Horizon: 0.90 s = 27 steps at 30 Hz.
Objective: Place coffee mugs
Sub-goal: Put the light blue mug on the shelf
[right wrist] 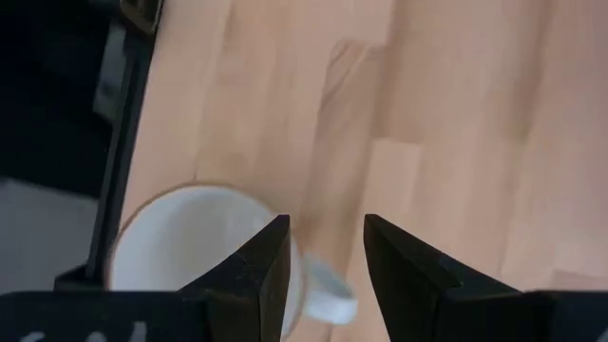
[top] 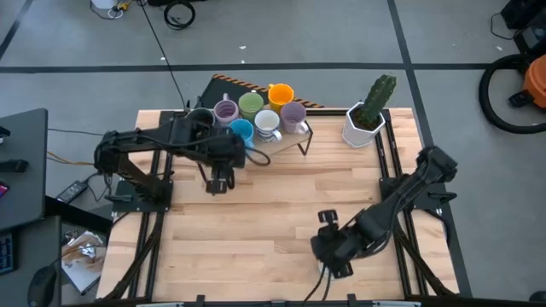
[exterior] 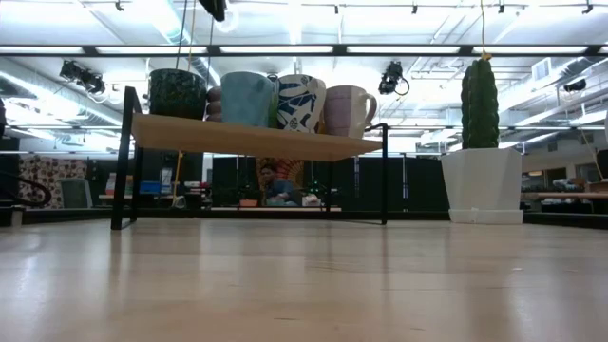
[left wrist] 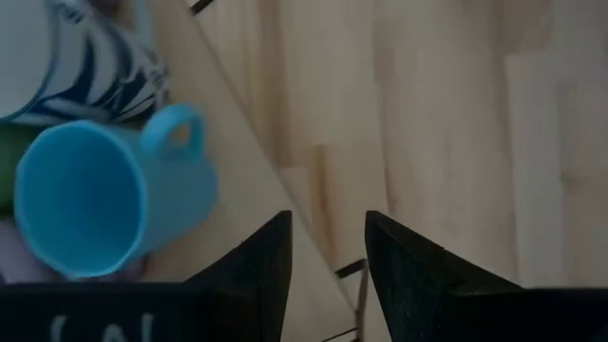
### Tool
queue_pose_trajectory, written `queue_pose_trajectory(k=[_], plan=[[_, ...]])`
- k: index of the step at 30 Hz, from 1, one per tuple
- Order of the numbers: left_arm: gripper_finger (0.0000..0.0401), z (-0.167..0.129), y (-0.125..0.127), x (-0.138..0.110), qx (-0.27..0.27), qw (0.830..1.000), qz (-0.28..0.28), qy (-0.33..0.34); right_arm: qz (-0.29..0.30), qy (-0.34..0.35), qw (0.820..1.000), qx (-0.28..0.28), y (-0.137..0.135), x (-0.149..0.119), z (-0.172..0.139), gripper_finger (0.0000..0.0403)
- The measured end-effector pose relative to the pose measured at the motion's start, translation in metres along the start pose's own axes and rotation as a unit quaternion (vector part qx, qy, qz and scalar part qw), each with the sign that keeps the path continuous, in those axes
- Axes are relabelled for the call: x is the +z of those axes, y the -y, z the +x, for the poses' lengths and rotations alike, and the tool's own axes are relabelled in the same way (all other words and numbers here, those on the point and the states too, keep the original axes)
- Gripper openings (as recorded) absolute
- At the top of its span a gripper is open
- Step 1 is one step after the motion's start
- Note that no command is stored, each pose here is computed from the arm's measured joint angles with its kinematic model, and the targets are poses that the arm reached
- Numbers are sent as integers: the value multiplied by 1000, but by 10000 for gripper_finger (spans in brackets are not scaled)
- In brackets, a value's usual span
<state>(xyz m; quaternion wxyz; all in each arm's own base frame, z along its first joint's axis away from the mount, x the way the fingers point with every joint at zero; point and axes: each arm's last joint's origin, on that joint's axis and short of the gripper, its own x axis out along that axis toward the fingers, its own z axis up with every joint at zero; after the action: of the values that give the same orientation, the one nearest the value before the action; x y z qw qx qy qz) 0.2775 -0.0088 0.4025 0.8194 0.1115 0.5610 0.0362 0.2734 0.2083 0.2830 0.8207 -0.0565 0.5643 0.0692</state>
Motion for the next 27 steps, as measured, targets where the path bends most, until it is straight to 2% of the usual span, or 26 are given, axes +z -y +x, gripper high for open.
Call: queue_pose_trajectory(k=[6,18,21,27], plan=[[141,-3,12,1,-8,1000,19,5,-58,-63,996,33,-16,19,16,151],[141,-7,29,-8,-19,999,15,-36,-187,-160,969,18,-28,28,60,153],[141,-11,33,-10,-22,999,12,-30,-173,-181,968,11,-22,29,66,136],[141,-16,37,-12,-24,999,10,-22,-74,-202,977,1,0,34,71,59]])
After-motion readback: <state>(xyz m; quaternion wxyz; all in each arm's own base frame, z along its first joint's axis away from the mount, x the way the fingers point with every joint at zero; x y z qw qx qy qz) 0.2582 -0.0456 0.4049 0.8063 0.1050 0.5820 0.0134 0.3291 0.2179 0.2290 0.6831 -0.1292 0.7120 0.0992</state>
